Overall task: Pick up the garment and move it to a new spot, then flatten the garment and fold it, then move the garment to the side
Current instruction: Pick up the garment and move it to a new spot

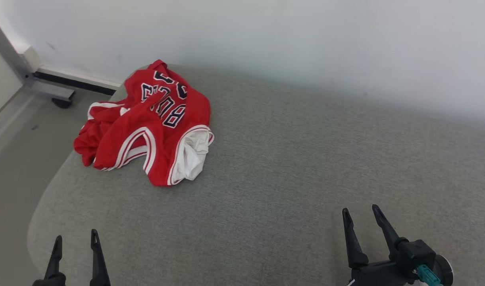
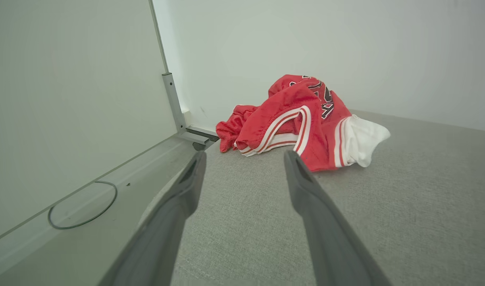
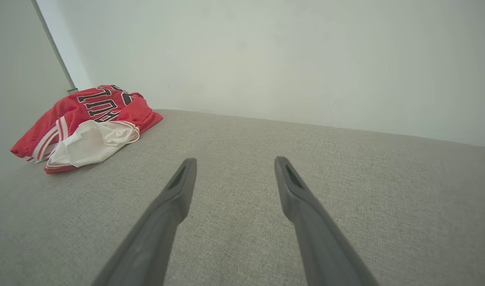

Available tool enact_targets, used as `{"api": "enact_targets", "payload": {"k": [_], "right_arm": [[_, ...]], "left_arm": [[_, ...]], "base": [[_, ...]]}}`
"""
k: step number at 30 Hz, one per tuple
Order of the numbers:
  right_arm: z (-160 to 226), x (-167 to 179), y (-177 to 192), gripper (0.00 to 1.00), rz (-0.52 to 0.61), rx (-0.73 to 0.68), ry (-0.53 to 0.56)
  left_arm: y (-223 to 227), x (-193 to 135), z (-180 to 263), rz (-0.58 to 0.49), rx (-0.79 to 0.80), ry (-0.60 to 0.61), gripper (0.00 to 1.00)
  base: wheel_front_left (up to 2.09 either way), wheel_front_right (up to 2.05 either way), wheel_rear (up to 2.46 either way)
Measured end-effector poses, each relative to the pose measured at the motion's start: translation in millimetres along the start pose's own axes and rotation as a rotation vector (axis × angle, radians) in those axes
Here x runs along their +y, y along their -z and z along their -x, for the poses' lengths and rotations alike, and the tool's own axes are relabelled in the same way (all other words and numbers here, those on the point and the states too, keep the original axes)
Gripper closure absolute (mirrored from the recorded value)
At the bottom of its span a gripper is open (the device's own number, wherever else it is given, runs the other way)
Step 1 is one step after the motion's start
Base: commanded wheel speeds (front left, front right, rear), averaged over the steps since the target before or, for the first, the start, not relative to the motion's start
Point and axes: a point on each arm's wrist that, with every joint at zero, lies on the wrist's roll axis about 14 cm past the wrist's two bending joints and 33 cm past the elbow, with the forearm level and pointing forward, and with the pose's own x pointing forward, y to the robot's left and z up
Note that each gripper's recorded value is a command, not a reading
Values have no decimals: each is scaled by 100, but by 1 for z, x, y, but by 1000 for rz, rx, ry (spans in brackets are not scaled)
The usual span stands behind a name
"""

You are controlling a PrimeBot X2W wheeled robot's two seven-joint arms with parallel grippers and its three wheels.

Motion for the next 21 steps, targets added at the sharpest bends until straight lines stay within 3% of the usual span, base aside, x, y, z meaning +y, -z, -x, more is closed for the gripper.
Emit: {"api": "enact_targets", "payload": {"k": [10,21], "right_arm": [[-18,35,5,0,-7,11,-108],[-17,21,4,0,-5,3,-69]], "left_arm": [[2,39,22,-4,11,-127,0],[-2,32,2,37,-4,-129,0]], "base": [[0,0,0],[0,0,0]]}}
